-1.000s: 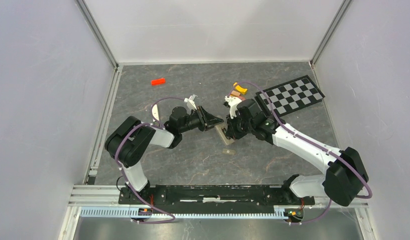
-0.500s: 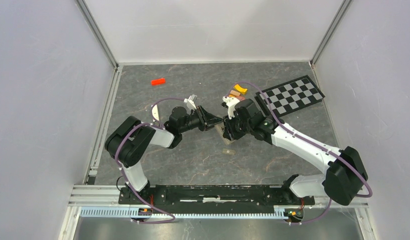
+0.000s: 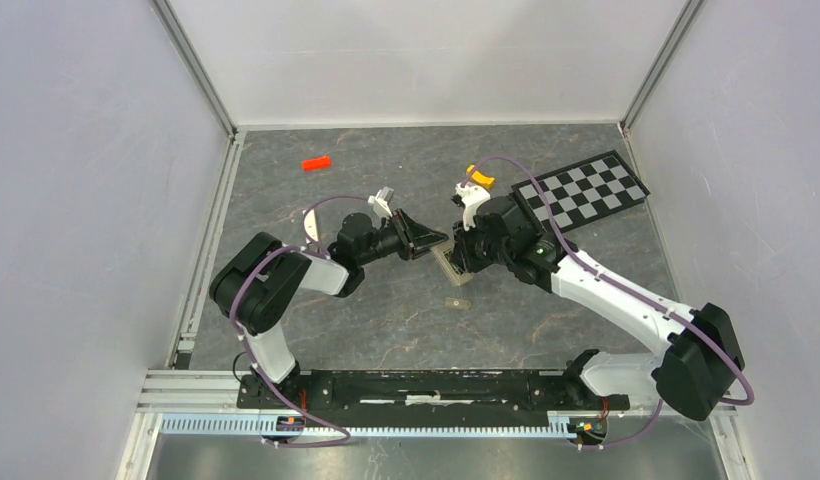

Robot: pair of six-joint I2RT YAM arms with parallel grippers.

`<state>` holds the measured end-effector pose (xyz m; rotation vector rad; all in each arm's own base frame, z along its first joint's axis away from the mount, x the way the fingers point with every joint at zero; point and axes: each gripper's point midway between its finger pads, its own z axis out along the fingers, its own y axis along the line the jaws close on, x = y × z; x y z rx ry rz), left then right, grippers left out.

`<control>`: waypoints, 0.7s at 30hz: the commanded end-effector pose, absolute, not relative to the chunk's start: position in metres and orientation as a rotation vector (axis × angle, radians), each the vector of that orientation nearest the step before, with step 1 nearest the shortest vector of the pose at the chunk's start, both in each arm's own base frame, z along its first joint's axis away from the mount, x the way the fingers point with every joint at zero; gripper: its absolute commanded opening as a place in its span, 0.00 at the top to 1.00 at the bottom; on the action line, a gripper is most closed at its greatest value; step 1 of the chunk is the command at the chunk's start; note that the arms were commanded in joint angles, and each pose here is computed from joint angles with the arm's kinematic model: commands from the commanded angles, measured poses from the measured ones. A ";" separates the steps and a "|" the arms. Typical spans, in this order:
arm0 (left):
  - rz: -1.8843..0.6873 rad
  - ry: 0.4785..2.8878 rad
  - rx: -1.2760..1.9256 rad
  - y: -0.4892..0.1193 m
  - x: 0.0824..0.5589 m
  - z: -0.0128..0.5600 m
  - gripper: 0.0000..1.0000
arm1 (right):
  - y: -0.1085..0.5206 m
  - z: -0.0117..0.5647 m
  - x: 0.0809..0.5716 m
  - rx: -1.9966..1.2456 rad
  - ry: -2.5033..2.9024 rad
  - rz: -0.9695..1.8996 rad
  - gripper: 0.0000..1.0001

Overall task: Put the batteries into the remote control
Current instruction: Load the battery into the remote control.

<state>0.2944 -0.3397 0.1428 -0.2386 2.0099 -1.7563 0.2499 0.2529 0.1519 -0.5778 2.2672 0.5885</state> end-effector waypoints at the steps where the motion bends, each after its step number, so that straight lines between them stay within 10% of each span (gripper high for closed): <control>1: -1.831 1.917 -0.219 -0.346 0.299 0.168 0.98 | 0.259 0.154 0.254 -0.576 2.235 0.613 0.81; 21: -1.847 1.909 -0.240 -0.346 0.301 0.171 0.98 | 0.253 0.147 0.248 -0.602 2.288 0.582 0.95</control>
